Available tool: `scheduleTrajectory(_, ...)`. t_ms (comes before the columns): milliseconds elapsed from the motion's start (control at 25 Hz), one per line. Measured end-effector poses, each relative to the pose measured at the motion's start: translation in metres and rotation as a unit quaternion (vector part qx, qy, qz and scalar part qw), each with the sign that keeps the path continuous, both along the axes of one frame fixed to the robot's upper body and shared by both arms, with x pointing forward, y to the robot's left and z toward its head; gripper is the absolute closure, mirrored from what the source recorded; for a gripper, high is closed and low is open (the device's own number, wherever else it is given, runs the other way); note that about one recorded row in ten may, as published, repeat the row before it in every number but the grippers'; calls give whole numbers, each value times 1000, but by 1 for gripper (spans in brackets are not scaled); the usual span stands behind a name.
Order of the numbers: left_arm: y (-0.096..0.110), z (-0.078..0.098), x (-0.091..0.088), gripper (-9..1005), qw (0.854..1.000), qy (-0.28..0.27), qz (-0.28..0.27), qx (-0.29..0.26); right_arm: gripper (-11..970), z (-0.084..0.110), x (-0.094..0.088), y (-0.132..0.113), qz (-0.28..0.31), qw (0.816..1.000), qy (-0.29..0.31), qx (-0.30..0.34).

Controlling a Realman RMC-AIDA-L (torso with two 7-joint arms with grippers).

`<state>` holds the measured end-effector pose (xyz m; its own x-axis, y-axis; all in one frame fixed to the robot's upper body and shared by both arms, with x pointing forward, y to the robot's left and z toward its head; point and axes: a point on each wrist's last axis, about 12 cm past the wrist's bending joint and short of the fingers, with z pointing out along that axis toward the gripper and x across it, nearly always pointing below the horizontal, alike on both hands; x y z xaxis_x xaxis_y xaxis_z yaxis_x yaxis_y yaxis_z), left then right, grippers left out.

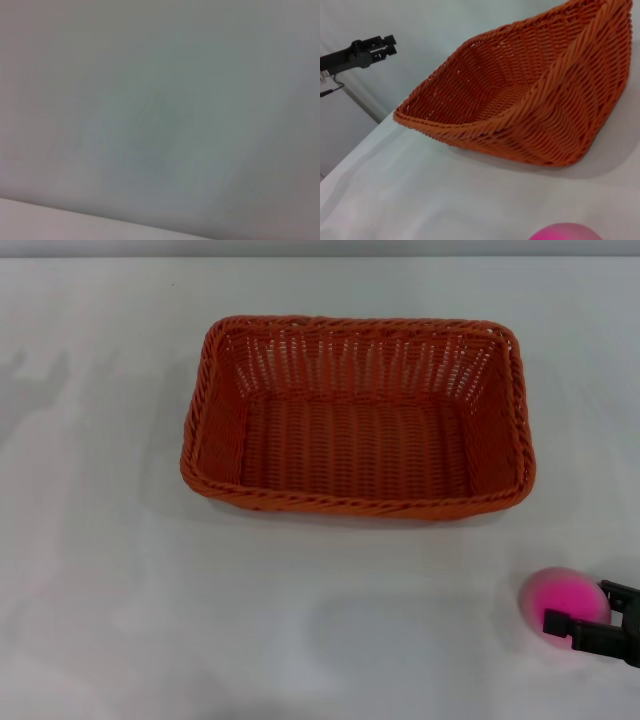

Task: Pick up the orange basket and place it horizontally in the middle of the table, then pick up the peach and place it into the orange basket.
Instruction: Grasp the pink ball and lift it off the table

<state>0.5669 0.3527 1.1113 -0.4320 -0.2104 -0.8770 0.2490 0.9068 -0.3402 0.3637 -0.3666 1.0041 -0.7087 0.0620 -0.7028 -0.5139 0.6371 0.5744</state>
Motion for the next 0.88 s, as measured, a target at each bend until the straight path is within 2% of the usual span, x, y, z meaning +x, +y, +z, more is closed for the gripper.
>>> scheduleTrajectory(560, 6, 0, -6, 402, 1000, -3, 8, -4, 118, 1, 7, 3, 11, 1000, 3, 3)
scheduleTrajectory(880, 7, 1, -6, 403, 1000, -4, 7, -2, 444, 5, 7, 1, 8, 1000, -5, 12)
